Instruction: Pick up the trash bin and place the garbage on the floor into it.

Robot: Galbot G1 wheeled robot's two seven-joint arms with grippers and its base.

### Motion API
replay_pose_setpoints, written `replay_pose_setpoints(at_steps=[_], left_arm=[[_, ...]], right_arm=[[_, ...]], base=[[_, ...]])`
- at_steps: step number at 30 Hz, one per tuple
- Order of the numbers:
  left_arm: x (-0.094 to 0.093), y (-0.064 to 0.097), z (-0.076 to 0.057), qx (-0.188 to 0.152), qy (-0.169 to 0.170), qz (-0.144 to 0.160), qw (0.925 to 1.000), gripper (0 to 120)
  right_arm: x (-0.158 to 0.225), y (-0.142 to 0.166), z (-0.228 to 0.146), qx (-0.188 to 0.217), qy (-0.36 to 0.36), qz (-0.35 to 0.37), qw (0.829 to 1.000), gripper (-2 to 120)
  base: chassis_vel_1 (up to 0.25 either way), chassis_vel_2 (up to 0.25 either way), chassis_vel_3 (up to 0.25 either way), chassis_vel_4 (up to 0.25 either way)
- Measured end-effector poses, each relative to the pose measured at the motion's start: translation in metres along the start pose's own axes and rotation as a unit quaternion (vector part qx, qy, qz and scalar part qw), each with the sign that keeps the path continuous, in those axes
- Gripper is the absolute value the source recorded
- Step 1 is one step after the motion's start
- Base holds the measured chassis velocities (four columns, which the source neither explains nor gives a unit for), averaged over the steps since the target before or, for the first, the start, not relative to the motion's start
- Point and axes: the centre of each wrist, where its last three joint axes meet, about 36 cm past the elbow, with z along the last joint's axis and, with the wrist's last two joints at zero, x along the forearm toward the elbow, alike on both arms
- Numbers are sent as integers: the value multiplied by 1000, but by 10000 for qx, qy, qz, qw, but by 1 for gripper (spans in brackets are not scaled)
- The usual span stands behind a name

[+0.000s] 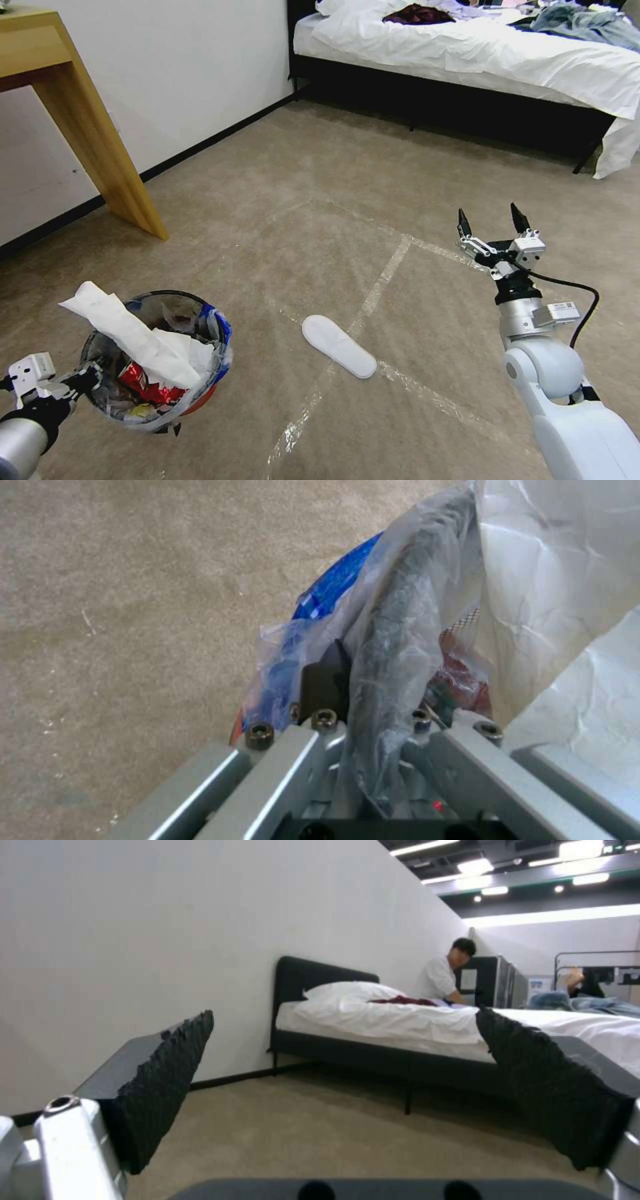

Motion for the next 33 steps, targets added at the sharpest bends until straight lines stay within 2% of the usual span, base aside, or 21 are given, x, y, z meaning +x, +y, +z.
replay_pose_setpoints(at_steps=[7, 9, 10, 11, 12, 14, 15, 16, 17, 18, 21, 22, 24, 25, 26, 28, 29, 31, 32, 33], left_arm=[[0, 0, 0, 8, -22, -4, 10000, 1], [1, 1, 0, 20, -26, -13, 10000, 1], [1, 1, 0, 20, -26, -13, 10000, 1], [1, 1, 0, 35, -34, -22, 10000, 1], [1, 1, 0, 35, -34, -22, 10000, 1], [0, 1, 0, 44, -38, -27, 10000, 1], [0, 1, 0, 44, -38, -27, 10000, 1], [0, 2, 0, 46, -37, -29, 10000, 1], [-1, 2, 0, 51, -37, -35, 10000, 1], [-1, 2, 0, 51, -37, -35, 10000, 1], [-3, 5, 0, 67, -45, -56, 10000, 1], [-3, 5, 0, 67, -45, -56, 10000, 1], [-4, 6, -1, 78, -60, -59, 9999, 1], [-5, 7, -1, 86, -59, -71, 9999, 1], [-5, 7, -1, 86, -59, -71, 9999, 1], [-5, 8, 1, 103, -54, -97, 9999, 1], [-5, 8, 1, 103, -54, -97, 9999, 1], [-4, 9, 2, 120, -51, -132, 9998, 1], [-4, 9, 2, 120, -51, -132, 9998, 1], [-2, 9, 3, 137, -57, -153, 9998, 1]], right_arm=[[-7, 10, 3, -83, 346, -138, 9993, 100], [-10, 21, 5, -253, 809, -176, 9962, 100], [-10, 21, 5, -253, 809, -176, 9962, 100], [-15, 30, 6, -320, 1395, -235, 9894, 100], [-15, 30, 6, -320, 1395, -235, 9894, 100], [-20, 40, 3, -398, 2553, -322, 9655, 100], [-20, 40, 3, -398, 2553, -322, 9655, 100], [-22, 42, 2, -401, 2754, -340, 9599, 100], [-25, 45, 0, -411, 3171, -396, 9467, 100], [-25, 45, 0, -411, 3171, -396, 9467, 100], [-33, 56, 6, -461, 4279, -740, 8996, 100], [-33, 56, 6, -461, 4279, -740, 8996, 100], [-35, 62, 12, -459, 4743, -944, 8741, 100], [-38, 69, 21, -379, 5129, -1185, 8494, 100], [-38, 69, 21, -379, 5129, -1185, 8494, 100], [-46, 79, 44, -223, 5486, -1699, 8183, 100], [-46, 79, 44, -223, 5486, -1699, 8183, 100], [-55, 85, 66, 97, 5590, -2053, 8033, 100], [-55, 85, 66, 97, 5590, -2053, 8033, 100], [-64, 89, 78, 259, 5636, -2221, 7953, 100]], base=[[-15, 14, 10, -17], [0, 0, 0, 0], [0, 0, 0, 0], [0, 0, 0, 0], [0, 0, 0, 0], [0, 0, 0, 0], [0, 0, 0, 0], [0, 0, 0, 0], [0, 0, 0, 0], [0, 0, 0, 0], [0, 0, 0, 0], [0, 0, 0, 0], [0, 0, 0, 0], [0, 0, 0, 0], [0, 0, 0, 0], [0, 0, 0, 0], [0, 0, 0, 0], [0, 0, 0, 0], [0, 0, 0, 0], [0, 0, 0, 0]])
